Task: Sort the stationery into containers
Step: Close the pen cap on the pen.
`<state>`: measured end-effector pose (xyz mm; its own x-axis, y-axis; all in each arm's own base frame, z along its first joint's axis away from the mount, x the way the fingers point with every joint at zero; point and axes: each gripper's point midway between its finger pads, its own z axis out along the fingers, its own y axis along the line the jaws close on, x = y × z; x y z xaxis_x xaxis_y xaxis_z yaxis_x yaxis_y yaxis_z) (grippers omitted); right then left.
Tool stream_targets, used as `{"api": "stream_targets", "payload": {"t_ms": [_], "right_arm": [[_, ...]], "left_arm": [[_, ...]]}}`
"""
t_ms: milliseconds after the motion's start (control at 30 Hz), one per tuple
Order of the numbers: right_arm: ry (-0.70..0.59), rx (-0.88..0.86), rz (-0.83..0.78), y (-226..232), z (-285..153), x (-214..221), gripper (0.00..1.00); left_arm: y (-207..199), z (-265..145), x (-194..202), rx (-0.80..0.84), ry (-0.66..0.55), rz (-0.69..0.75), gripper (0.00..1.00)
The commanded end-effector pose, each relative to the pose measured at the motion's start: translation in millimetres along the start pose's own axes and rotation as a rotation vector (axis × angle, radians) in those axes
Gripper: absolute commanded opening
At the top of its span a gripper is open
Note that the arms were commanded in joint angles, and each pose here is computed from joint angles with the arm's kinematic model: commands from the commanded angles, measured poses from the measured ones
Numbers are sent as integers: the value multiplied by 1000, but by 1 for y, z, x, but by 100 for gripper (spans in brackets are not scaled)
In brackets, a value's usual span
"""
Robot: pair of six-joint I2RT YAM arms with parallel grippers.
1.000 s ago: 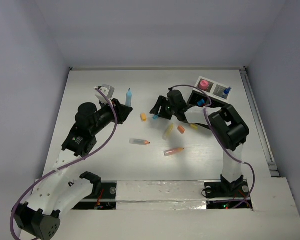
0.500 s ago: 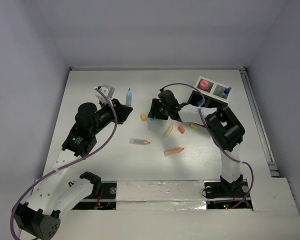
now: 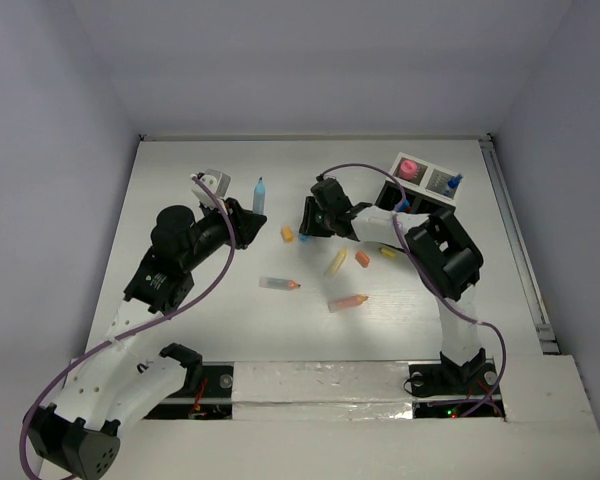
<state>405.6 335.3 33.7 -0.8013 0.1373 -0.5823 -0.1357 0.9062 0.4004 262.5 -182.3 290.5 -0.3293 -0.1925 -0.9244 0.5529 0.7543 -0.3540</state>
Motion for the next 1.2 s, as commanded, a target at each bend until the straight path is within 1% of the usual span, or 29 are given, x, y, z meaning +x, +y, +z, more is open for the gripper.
{"api": "stream_targets", "payload": {"t_ms": [0,67,100,133,167,300,500,567,600,700,733,767,833,867,933,967,1000,1100,1133,1167], "right_arm": [[50,63,-28,-14,6,18,34],[43,60,-26,-13,6,17,29],[41,56,-24,-12,5,16,21],[41,56,-24,-13,5,17,18],[35,53,-22,-12,4,15,12],[2,44,-17,-9,-3,7,0],[-93,20,-20,-1,-24,-16,0],[-162,-17,-23,11,-43,-37,0],[-201,-42,-31,17,-60,-48,0],[-328,-116,-33,34,-93,-78,0],[-377,-148,-40,40,-115,-87,0],[-431,-192,-39,49,-128,-99,0],[-483,-278,-49,65,-153,-109,0],[-549,-343,-47,76,-177,-121,0],[-594,-442,-57,92,-203,-128,0],[-655,-500,-56,101,-227,-137,0],[-666,-552,-69,109,-239,-138,0],[-762,-644,-66,120,-280,-149,0],[-779,-663,-60,122,-288,-150,0],[-813,-693,-57,125,-301,-155,0]], "left_arm": [[-9,-3,-15,31,-49,27,0],[-8,-2,-15,30,-47,26,0],[-8,-2,-13,29,-42,26,0],[-7,-1,-13,29,-39,26,0],[-9,0,-11,35,-32,27,0],[-9,1,-9,35,-24,25,0],[-10,6,-2,55,3,19,0],[-15,10,4,82,26,18,0],[-15,11,6,86,34,15,0],[-18,15,11,115,58,6,0],[-25,17,15,164,73,-2,0],[-30,18,17,191,80,-7,0],[-39,18,21,247,101,-31,0],[-41,20,21,263,101,-39,0],[-51,20,23,318,121,-77,0],[-56,20,18,344,109,-82,0],[-60,20,16,363,105,-91,0],[-76,16,4,444,89,-136,0],[-82,14,6,484,102,-154,0],[-89,13,-2,517,80,-179,0]]}}
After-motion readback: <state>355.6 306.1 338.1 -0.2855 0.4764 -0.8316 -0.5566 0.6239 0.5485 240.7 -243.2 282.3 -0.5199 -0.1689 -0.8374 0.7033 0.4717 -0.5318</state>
